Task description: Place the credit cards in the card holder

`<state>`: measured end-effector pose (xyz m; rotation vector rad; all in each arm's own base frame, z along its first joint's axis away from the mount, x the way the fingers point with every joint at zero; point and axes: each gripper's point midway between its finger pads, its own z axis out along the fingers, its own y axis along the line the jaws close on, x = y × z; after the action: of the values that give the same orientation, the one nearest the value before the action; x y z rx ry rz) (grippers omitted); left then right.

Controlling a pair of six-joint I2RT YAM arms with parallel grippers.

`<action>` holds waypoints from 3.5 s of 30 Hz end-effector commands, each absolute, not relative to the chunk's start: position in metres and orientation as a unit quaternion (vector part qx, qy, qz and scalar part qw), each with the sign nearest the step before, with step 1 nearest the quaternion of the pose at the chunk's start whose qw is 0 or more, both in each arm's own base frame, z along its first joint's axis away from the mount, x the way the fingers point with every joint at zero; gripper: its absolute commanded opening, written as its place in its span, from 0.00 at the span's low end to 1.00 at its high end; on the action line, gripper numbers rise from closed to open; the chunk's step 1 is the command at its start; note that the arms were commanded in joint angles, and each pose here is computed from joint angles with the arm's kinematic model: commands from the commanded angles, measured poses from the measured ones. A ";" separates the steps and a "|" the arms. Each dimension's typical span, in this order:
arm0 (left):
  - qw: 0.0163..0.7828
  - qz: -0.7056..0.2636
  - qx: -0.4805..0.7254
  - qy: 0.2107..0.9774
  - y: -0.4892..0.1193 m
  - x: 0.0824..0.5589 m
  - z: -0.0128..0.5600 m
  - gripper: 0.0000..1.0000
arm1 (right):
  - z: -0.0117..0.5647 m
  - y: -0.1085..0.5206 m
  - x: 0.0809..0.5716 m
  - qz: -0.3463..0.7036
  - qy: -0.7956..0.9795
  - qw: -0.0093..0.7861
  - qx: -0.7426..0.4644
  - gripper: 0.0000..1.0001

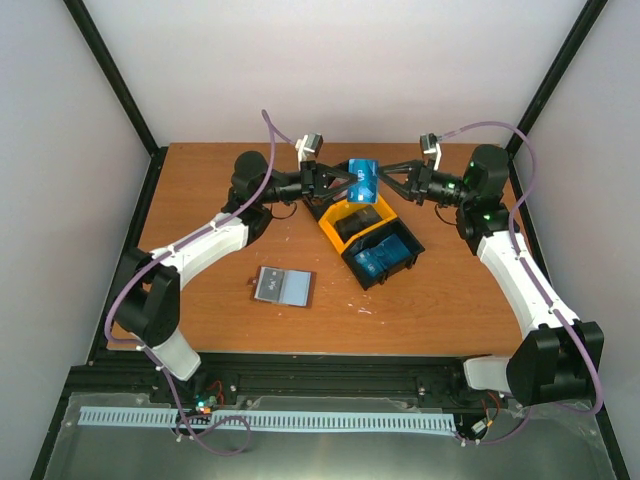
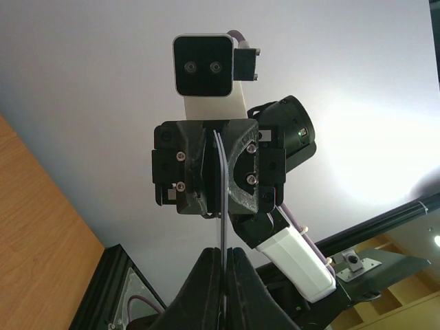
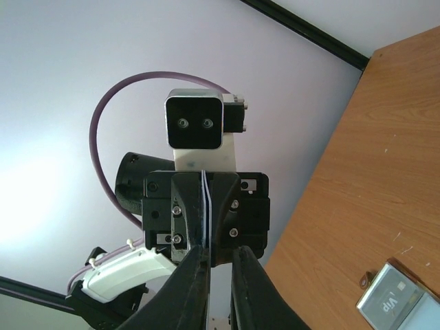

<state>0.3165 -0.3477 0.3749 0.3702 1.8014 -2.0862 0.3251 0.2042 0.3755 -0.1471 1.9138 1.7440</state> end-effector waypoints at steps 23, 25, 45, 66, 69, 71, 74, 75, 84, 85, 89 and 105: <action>0.223 -0.762 0.150 0.590 -0.334 0.311 0.414 0.01 | 0.381 0.207 0.305 0.658 0.691 0.280 -0.104 0.09; 0.224 -0.761 0.152 0.590 -0.334 0.311 0.413 0.01 | 0.382 0.211 0.303 0.655 0.693 0.278 -0.113 0.09; 0.239 -0.747 0.129 0.607 -0.331 0.315 0.406 0.01 | 0.408 0.210 0.293 0.646 0.678 0.323 -0.135 0.39; 0.250 -0.753 0.148 0.590 -0.327 0.307 0.422 0.01 | 0.389 0.221 0.298 0.644 0.697 0.288 -0.129 0.12; 0.251 -0.753 0.148 0.590 -0.327 0.306 0.422 0.01 | 0.391 0.221 0.297 0.647 0.693 0.289 -0.131 0.13; 0.251 -0.753 0.148 0.590 -0.326 0.305 0.422 0.01 | 0.393 0.221 0.296 0.649 0.691 0.291 -0.131 0.14; 0.254 -0.753 0.149 0.589 -0.326 0.304 0.422 0.01 | 0.394 0.221 0.296 0.649 0.690 0.292 -0.131 0.15; 0.255 -0.753 0.150 0.588 -0.326 0.304 0.423 0.01 | 0.394 0.221 0.296 0.649 0.690 0.291 -0.131 0.15; 0.260 -0.752 0.147 0.587 -0.324 0.304 0.421 0.01 | 0.398 0.220 0.293 0.650 0.684 0.300 -0.140 0.14; 0.260 -0.753 0.148 0.586 -0.324 0.303 0.421 0.01 | 0.398 0.220 0.292 0.650 0.684 0.299 -0.140 0.14; 0.262 -0.753 0.152 0.584 -0.324 0.303 0.423 0.01 | 0.394 0.221 0.294 0.648 0.688 0.296 -0.138 0.13; 0.275 -0.765 0.180 0.554 -0.318 0.289 0.434 0.01 | 0.385 0.227 0.298 0.650 0.696 0.274 -0.134 0.06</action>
<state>0.3101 -0.3306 0.3963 0.3613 1.6678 -2.0637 0.2963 0.2229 0.3848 -0.3601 1.8575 1.7280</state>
